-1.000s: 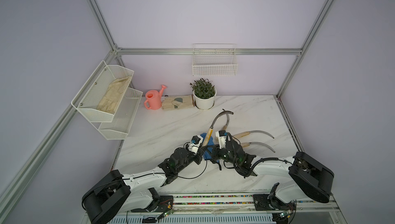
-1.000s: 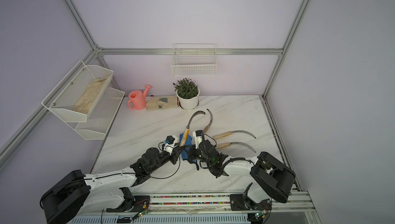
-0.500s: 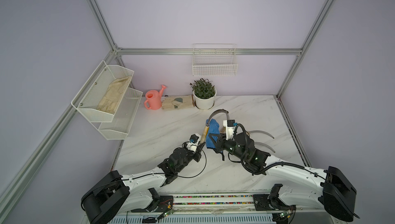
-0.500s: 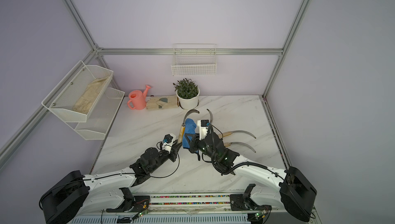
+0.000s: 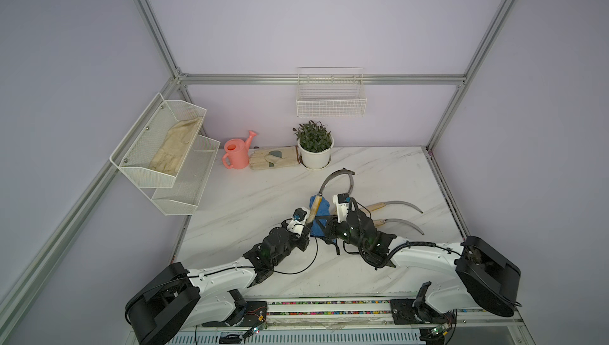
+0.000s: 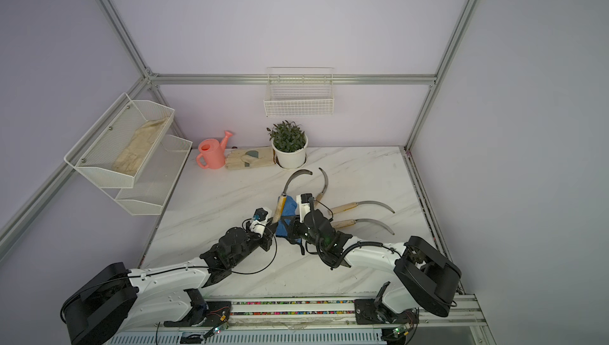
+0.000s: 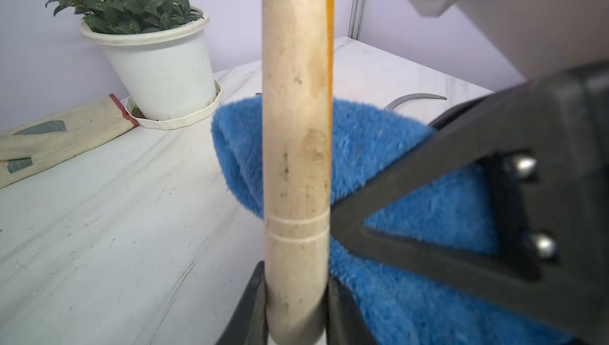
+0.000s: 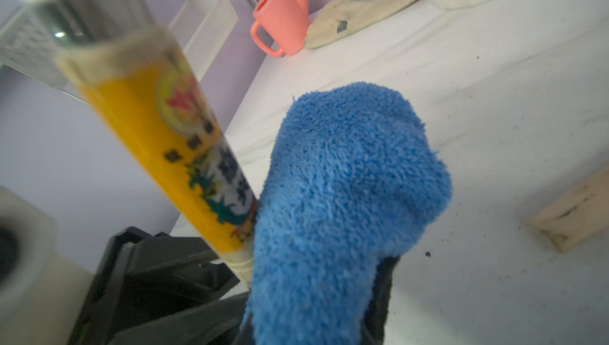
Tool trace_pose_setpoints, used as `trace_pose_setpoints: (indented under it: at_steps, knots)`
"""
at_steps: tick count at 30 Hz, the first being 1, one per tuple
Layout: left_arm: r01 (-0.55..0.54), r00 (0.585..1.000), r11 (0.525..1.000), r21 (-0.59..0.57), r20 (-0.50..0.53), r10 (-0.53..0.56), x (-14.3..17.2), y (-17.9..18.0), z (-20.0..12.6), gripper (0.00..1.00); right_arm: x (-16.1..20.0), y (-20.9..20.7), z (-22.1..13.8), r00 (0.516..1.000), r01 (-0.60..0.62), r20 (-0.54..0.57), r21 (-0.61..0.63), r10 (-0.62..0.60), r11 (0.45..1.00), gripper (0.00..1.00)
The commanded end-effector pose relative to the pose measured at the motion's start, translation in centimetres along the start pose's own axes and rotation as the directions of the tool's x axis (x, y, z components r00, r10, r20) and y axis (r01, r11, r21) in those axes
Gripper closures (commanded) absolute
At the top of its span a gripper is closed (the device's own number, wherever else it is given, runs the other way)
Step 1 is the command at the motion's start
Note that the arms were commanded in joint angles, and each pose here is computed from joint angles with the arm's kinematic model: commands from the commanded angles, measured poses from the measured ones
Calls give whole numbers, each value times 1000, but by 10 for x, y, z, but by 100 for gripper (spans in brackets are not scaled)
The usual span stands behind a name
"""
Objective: Wipe small sickles with rags
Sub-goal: Wipe the small sickle.
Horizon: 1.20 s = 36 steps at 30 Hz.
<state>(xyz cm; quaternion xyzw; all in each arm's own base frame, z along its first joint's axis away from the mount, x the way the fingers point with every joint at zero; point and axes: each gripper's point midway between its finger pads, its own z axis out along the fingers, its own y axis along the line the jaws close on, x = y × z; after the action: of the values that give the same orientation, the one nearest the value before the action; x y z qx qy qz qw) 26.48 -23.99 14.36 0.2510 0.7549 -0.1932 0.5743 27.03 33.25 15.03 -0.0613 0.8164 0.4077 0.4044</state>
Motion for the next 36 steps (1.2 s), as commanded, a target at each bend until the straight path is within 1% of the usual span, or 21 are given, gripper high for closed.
trace_pose_setpoints:
  at_steps: [1, 3, 8, 9, 11, 13, 23, 27, 31, 36]
  knots:
    - [-4, 992, 996, 85, 127, -7, -38, -18, -4, 100, 0, 33, 0, 1000, -5, -2, -120, 4, 993, 100]
    - [-5, 992, 996, 88, 126, -6, -38, -19, -4, 100, -6, 39, -2, 1000, 7, 7, -131, -6, 991, 100]
    - [-6, 992, 997, 81, 124, -5, -38, -18, -3, 100, -37, 62, -13, 998, 45, 57, -142, -38, 989, 100]
    - [-7, 992, 997, 79, 123, -3, -37, -18, -3, 100, -50, 72, -22, 995, 54, 86, -158, -41, 986, 100]
    - [-9, 993, 997, 79, 122, -1, -37, -18, -2, 100, -64, 82, -28, 993, 65, 109, -168, -47, 984, 100]
    - [-11, 992, 997, 76, 123, 2, -38, -18, -2, 100, -74, 88, -31, 990, 73, 129, -166, -52, 983, 100]
    - [-12, 992, 997, 71, 122, 3, -37, -18, -2, 100, -102, 84, -55, 980, 53, 195, -117, -29, 992, 100]
    - [-7, 992, 997, 76, 125, -2, -38, -18, -3, 100, -106, 79, -61, 978, 42, 206, -99, -21, 994, 100]
    - [-5, 992, 997, 82, 126, -5, -38, -19, -4, 100, -100, 74, -54, 982, 37, 187, -84, -21, 996, 100]
    - [-5, 991, 997, 81, 134, -6, -40, -19, -5, 100, -69, 59, -29, 994, 9, 109, -84, 0, 996, 100]
